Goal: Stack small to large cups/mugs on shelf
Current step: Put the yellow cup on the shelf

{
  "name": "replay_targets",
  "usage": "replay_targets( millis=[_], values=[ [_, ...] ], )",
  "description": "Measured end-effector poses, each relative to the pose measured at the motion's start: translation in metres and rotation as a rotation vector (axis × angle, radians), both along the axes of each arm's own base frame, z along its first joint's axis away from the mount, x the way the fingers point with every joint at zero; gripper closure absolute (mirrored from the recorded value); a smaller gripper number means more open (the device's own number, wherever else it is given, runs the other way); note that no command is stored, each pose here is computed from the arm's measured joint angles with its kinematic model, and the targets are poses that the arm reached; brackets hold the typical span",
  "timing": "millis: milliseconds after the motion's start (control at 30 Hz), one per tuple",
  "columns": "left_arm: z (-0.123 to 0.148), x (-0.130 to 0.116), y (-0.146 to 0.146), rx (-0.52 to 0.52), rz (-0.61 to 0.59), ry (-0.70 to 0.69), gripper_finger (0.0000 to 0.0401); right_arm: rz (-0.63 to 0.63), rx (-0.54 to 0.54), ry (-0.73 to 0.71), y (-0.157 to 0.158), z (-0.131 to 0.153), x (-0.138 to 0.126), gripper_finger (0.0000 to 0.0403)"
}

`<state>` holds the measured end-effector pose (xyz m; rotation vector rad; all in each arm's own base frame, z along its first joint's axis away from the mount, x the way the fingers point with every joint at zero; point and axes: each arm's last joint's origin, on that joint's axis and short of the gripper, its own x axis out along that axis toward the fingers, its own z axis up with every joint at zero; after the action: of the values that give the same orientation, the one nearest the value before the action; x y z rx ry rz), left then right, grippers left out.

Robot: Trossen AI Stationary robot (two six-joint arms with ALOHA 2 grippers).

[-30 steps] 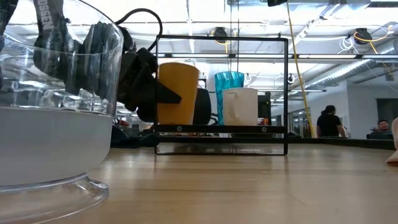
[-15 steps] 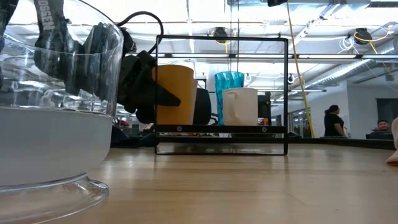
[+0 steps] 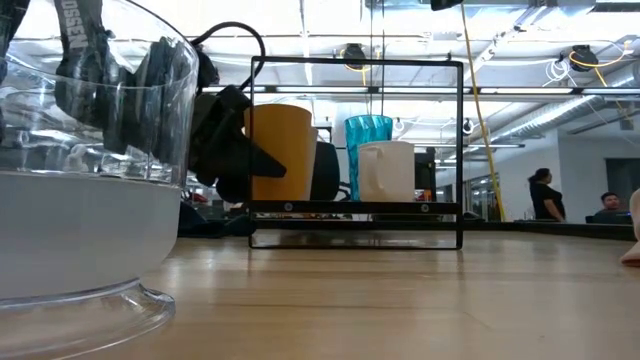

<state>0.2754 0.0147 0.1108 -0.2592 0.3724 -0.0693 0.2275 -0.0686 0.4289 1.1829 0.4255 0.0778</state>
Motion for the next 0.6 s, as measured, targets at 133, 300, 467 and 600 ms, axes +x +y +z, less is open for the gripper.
replay_targets(
  millis=[133,300,467,600],
  values=[
    [-0.001,-0.0004,0.0,0.003,-0.002,0.013,0.001,0.0,0.0,0.0,0.0,0.0,0.0,0.0232],
    [-0.0018,-0.0007,-0.0001,0.002,-0.003,0.024,0.0003,0.0,0.0,0.0,0.0,0.0,0.0,0.0232],
    [-0.0024,-0.0009,-0.0002,-0.001,-0.008,0.033,0.0003,-0.002,0.007,0.002,0.0,0.0,0.0,0.0232],
    [-0.0027,-0.0011,-0.0004,-0.008,-0.022,0.036,0.0004,-0.002,0.007,0.002,0.0,0.0,0.0,0.0232]
  ],
)
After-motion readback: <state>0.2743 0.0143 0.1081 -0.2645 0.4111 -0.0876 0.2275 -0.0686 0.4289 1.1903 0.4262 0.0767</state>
